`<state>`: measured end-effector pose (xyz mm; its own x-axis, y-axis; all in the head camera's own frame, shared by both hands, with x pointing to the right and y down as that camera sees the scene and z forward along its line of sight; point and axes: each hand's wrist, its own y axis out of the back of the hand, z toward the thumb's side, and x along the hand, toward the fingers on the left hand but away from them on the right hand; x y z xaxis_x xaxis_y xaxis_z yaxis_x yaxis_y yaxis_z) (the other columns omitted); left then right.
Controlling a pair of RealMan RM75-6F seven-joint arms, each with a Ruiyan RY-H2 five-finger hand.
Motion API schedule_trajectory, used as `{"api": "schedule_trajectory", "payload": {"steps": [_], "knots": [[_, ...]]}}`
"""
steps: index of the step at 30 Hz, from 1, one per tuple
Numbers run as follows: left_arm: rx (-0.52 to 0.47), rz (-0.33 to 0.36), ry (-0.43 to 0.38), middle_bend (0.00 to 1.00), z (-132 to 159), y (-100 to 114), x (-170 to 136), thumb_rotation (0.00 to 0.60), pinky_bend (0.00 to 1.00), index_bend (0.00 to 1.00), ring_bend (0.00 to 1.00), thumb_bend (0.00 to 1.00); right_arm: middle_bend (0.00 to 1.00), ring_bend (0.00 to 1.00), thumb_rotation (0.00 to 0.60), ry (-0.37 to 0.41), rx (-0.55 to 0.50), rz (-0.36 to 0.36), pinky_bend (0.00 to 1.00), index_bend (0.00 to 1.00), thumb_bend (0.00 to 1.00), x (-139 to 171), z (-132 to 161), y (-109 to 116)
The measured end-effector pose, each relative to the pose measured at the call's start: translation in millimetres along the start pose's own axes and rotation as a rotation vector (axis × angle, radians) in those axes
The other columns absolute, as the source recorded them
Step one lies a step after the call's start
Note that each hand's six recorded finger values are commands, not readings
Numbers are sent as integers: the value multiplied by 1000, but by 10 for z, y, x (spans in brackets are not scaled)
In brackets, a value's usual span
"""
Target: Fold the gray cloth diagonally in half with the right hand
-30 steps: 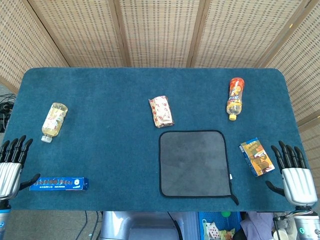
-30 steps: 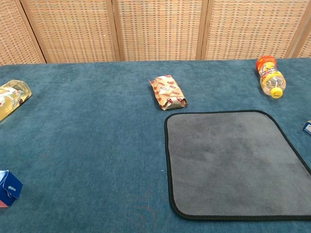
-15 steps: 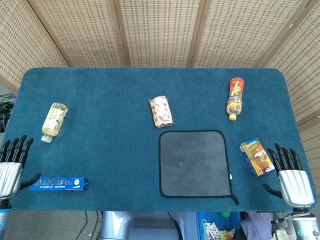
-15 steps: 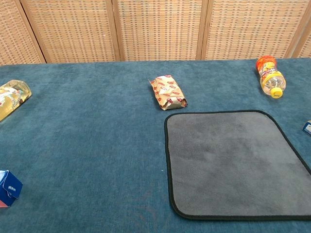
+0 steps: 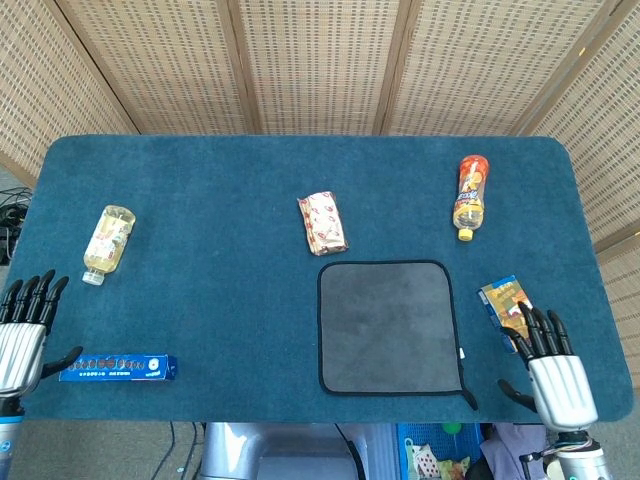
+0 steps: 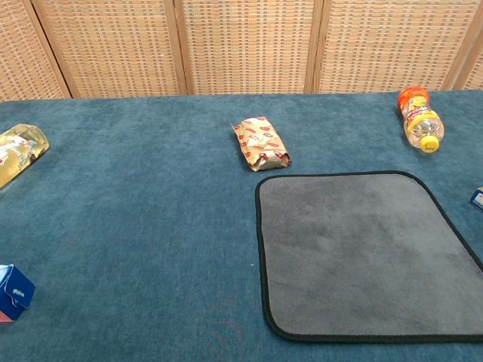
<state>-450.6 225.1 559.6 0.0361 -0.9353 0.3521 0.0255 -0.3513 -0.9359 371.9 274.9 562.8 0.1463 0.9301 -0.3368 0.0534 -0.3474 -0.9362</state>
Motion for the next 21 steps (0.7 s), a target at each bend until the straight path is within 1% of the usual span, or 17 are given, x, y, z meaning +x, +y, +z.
{"api": "schedule_trajectory", "payload": {"steps": [3, 8, 21], "knots": [[0, -2, -1, 0, 5, -5, -1, 600, 0, 0, 0, 163, 0, 0, 600, 28, -2, 19, 0, 263, 0, 85, 106, -150], [0, -1, -4, 0, 14, -4, -2, 600, 0, 0, 0, 164, 0, 0, 600, 59, 0, 53, 0, 263, 0, 158, 230, -315], [2, -1, -7, 0, 25, -9, 2, 600, 0, 0, 0, 164, 0, 0, 600, 88, 13, 144, 0, 263, 0, 135, 364, -683]]}}
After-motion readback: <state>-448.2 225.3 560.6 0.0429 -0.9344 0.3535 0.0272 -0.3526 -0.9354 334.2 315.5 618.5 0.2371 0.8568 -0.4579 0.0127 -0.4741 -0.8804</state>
